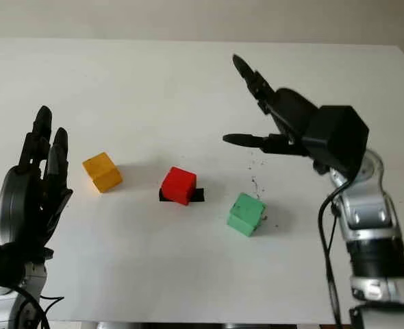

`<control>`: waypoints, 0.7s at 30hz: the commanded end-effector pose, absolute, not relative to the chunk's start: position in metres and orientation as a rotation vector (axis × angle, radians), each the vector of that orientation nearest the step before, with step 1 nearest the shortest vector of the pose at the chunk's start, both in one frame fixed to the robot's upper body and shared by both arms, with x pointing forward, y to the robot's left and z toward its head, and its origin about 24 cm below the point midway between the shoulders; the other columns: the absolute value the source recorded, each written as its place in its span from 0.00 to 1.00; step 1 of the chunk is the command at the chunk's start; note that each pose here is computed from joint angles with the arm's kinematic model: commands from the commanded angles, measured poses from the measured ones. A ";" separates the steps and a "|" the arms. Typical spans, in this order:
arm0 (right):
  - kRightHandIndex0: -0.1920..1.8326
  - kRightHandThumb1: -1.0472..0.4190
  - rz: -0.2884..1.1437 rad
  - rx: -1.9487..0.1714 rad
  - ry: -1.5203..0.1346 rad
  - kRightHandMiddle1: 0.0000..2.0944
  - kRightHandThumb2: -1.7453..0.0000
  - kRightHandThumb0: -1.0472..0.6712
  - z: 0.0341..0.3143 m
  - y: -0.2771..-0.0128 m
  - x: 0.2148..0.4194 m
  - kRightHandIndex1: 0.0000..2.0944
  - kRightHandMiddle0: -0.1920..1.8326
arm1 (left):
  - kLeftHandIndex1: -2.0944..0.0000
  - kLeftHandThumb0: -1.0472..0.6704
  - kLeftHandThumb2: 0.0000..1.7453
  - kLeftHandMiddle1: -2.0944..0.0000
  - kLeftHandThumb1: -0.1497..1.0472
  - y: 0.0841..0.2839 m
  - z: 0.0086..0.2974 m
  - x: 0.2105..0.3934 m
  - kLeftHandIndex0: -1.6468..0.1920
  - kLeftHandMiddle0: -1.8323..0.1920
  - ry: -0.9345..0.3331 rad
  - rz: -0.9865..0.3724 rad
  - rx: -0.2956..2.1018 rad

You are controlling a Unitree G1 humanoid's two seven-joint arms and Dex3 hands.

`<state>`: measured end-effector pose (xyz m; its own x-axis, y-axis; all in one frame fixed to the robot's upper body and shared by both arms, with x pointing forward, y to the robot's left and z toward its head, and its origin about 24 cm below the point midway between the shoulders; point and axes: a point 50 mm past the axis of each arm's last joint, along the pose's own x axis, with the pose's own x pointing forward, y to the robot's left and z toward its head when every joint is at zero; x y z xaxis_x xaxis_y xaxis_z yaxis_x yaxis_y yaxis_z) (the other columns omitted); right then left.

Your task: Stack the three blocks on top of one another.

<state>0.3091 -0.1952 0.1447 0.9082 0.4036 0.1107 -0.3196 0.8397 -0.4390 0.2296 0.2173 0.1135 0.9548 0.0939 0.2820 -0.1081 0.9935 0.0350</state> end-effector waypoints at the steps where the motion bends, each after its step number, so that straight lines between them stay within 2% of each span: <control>1: 0.00 0.00 0.337 -0.368 -0.226 0.02 0.71 0.20 0.140 -0.190 0.301 0.01 0.01 | 0.97 0.25 0.32 0.97 1.00 0.219 0.118 0.231 0.91 0.92 -0.296 0.103 0.067; 4: 0.00 0.00 0.296 -0.207 -0.224 0.00 0.65 0.21 0.129 -0.178 0.294 0.00 0.00 | 0.97 0.26 0.31 0.97 1.00 0.219 0.121 0.232 0.91 0.92 -0.297 0.096 0.087; 8: 0.00 0.00 0.255 -0.097 -0.225 0.00 0.62 0.18 0.121 -0.169 0.289 0.00 0.00 | 0.97 0.25 0.31 0.97 1.00 0.221 0.122 0.234 0.90 0.92 -0.293 0.098 0.126; 21: 0.00 0.00 0.158 -0.029 -0.263 0.00 0.59 0.18 0.109 -0.161 0.285 0.00 0.00 | 0.97 0.24 0.28 0.97 1.00 0.225 0.122 0.240 0.90 0.91 -0.268 0.103 0.206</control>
